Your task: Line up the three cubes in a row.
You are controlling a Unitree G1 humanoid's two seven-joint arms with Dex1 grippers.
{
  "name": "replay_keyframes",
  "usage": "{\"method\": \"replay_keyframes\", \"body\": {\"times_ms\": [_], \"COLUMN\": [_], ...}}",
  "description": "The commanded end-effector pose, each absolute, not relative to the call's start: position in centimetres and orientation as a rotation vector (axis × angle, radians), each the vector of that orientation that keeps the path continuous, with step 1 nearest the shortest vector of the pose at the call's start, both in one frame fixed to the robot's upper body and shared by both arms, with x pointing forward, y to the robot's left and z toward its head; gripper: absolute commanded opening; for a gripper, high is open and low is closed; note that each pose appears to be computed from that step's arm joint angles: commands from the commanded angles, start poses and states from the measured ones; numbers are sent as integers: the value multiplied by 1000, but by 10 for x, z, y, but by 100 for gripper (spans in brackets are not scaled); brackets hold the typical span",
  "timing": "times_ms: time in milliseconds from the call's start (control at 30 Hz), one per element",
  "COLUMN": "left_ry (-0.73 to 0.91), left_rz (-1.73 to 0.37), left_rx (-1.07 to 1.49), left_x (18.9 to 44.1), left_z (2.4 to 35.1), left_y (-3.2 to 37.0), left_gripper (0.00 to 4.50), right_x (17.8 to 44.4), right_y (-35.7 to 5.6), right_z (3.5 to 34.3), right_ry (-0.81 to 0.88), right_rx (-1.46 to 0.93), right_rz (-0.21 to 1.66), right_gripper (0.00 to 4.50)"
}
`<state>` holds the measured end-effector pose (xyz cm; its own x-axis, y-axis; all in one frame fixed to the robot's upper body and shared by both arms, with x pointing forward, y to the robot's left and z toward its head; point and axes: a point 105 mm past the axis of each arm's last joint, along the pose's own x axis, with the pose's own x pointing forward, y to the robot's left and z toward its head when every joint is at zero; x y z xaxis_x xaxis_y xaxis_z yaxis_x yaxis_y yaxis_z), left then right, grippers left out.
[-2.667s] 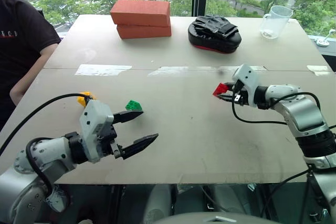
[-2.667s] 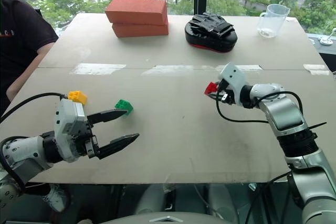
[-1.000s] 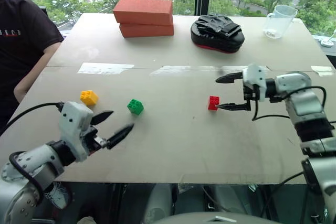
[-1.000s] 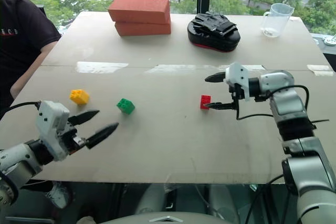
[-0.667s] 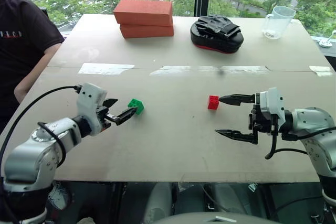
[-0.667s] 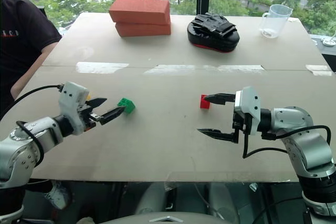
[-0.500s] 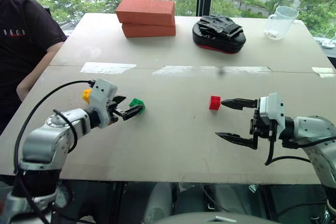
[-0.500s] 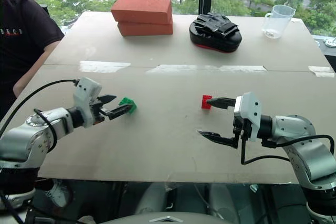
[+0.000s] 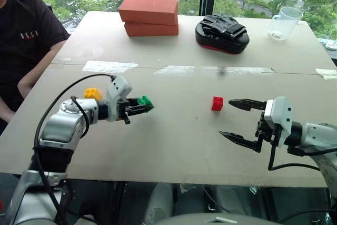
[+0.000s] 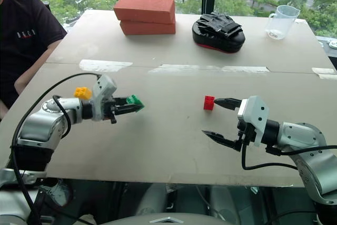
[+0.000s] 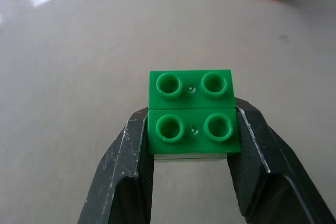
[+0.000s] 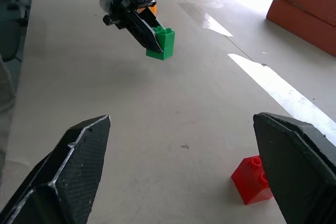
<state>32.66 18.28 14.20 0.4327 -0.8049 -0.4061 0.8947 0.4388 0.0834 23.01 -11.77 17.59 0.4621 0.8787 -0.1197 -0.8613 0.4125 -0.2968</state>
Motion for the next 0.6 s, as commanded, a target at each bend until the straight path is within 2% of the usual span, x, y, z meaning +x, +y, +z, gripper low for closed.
{"method": "replay_keyframes", "body": {"times_ms": [33, 233, 600], "left_ry": [295, 298, 325], "left_rz": [-1300, -1474, -1506], "left_rx": [459, 572, 653], "left_x": [339, 364, 377], "left_z": [144, 140, 128], "left_y": [148, 94, 77], "left_gripper": [130, 130, 130], "right_x": [226, 221, 207], "right_y": [-131, -160, -171], "right_z": [187, 180, 182], "right_ry": [-101, 1, 20], "right_rx": [-321, -318, -339], "right_rz": [1007, 905, 851], "right_gripper": [450, 450, 450]}}
